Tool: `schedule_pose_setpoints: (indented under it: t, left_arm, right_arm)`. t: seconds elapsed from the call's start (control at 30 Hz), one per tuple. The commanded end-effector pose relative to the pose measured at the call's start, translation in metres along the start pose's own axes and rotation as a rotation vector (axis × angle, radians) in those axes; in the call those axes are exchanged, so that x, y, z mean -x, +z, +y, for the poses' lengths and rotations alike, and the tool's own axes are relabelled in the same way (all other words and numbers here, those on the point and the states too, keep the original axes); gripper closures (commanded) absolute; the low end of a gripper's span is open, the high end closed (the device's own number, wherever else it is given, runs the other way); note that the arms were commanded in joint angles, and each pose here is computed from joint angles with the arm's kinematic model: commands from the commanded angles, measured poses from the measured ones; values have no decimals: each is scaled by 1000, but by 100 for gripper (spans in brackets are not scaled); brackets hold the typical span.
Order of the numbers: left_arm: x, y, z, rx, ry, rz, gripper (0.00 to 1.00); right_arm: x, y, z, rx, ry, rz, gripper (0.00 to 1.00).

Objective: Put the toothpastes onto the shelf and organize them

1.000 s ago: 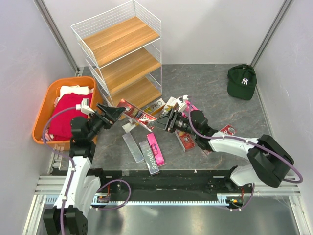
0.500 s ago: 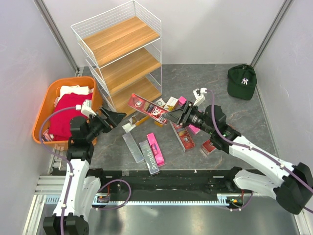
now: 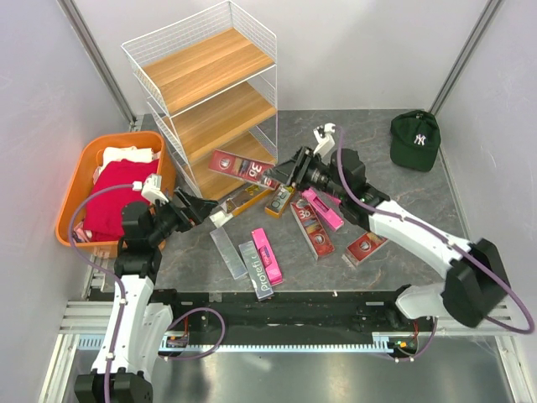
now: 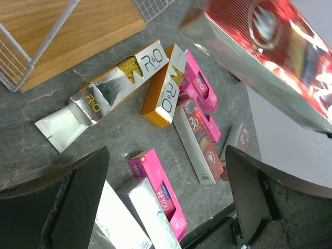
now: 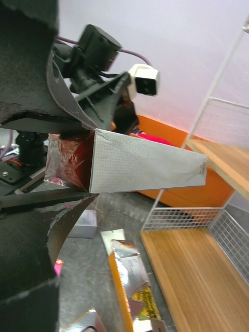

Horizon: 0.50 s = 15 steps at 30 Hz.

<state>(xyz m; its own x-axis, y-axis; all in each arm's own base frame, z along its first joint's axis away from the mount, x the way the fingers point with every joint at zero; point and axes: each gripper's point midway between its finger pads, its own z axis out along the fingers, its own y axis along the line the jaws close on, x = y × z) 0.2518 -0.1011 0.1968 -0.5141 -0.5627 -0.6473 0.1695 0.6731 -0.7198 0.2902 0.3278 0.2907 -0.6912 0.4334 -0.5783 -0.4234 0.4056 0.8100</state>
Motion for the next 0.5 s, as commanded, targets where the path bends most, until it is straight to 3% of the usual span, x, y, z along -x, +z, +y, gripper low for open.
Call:
schedule_pose_setpoints:
  t: [0.0,0.47]
  left_arm:
    - [13,-1,-5,3,68,-26,0]
    - [13,6,0,18,55,-4,1]
  right_arm:
    - [63,13,48,212,20,-117,86]
    - [125,-5,43,293,42,-178,93]
